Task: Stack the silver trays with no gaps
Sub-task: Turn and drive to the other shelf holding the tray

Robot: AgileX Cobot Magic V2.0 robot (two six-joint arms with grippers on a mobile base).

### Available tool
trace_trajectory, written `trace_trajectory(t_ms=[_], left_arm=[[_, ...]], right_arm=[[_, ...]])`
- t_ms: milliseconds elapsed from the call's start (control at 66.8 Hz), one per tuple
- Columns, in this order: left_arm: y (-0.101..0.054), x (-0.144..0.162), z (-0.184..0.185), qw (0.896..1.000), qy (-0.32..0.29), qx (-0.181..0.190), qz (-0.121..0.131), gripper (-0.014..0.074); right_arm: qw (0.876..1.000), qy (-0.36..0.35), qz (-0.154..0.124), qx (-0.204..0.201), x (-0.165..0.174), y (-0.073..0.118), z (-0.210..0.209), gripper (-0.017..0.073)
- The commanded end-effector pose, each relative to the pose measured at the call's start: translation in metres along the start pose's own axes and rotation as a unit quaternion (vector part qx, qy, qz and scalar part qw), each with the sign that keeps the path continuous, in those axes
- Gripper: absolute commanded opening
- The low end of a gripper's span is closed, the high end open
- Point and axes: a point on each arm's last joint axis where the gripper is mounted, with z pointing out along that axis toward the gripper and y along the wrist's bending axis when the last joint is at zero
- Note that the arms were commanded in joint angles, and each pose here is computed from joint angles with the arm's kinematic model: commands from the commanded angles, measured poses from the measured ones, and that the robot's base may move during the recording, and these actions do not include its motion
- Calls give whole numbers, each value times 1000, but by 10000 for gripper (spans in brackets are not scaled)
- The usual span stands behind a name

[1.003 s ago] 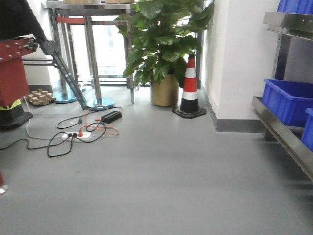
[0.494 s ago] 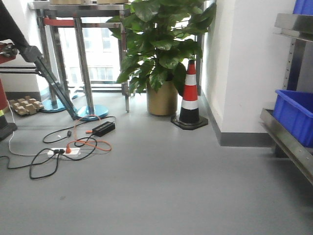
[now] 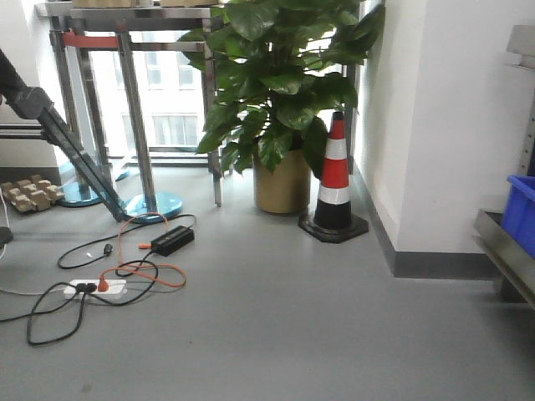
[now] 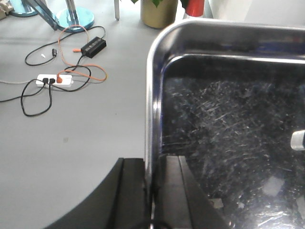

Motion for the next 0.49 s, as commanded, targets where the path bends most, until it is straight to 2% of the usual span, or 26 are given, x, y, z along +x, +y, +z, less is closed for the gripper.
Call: trace_trajectory(t_ms=[0, 479], left_arm=[[-11, -2, 0, 999, -12, 48, 4, -16], [-11, -2, 0, 999, -12, 48, 4, -16]], right_arm=[[996, -36, -4, -81, -7, 14, -4, -6], [996, -35, -4, -80, -7, 14, -4, -6]])
